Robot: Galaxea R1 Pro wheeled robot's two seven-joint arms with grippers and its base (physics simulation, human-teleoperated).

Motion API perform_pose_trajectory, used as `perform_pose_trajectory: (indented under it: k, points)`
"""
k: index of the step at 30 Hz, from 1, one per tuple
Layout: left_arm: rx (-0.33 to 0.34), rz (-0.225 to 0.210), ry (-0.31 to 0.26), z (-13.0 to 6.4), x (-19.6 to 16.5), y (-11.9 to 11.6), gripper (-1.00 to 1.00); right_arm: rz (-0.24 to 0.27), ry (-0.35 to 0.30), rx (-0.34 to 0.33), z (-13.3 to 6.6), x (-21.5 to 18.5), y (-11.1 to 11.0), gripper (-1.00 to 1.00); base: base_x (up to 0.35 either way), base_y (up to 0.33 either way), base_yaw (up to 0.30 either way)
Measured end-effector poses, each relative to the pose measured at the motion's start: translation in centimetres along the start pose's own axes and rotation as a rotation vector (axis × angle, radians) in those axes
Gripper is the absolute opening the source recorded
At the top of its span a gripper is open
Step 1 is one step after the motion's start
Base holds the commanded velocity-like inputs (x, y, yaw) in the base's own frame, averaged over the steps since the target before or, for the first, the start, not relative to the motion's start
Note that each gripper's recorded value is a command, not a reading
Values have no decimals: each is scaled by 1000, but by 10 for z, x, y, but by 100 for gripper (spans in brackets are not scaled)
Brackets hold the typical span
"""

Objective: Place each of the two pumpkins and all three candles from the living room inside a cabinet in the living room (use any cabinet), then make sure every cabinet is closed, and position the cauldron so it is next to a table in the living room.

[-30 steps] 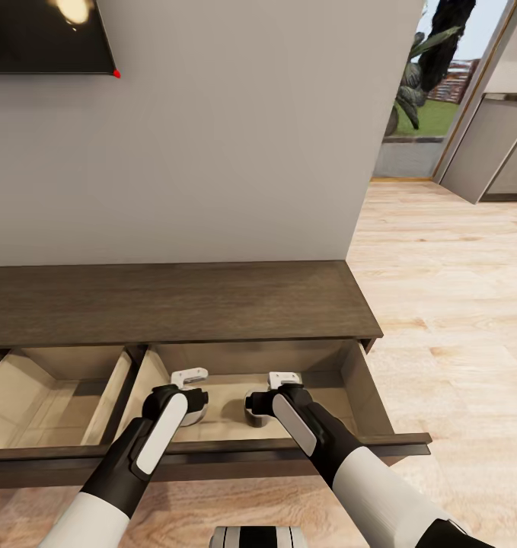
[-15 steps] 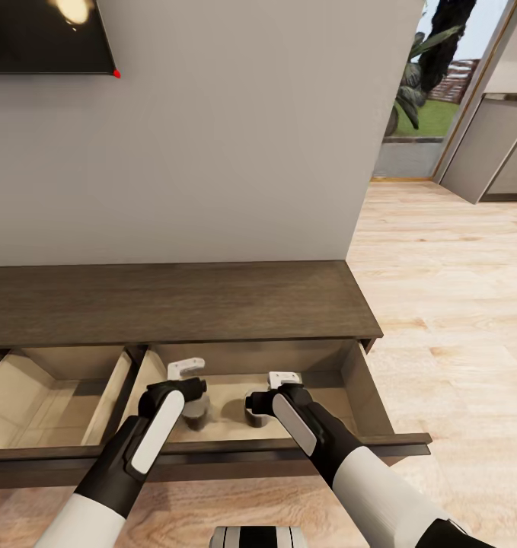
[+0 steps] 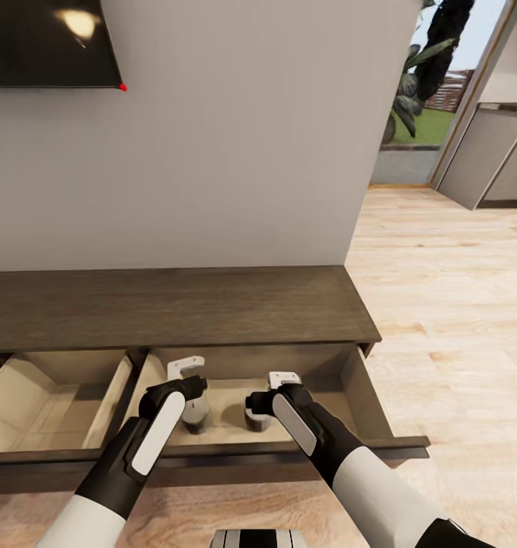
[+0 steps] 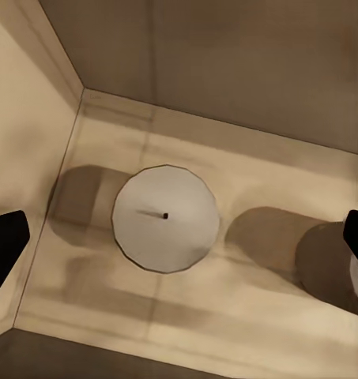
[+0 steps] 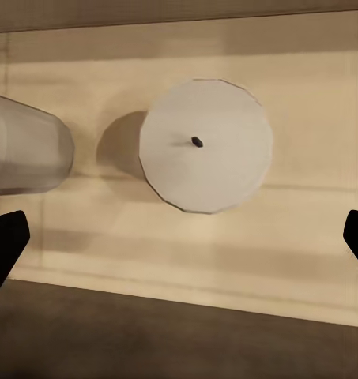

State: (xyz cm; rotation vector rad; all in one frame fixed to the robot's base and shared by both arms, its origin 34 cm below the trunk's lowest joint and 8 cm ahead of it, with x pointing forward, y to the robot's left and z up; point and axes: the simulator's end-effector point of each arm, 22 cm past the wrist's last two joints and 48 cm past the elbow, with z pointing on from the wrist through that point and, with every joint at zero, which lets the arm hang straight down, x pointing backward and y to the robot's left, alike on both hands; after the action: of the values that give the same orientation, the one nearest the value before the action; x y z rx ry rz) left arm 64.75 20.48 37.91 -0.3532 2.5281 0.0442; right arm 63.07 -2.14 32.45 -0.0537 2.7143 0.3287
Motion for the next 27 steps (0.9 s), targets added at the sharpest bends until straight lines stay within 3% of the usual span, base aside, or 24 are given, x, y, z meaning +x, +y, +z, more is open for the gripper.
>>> perform_pose_trajectory:
  k: [11, 16, 27]
  points:
    - [8, -3, -8, -10, -7, -2, 100, -5, -20, 0, -9, -8, 2, 100, 0, 0, 0]
    - [5, 29, 32, -18, -7, -1, 100, -6, -23, -1, -18, -16, 5, 100, 0, 0, 0]
    - [13, 38, 34, -39, -29, -7, 100, -6, -24, -1, -38, -32, 10, 100, 0, 0, 0]
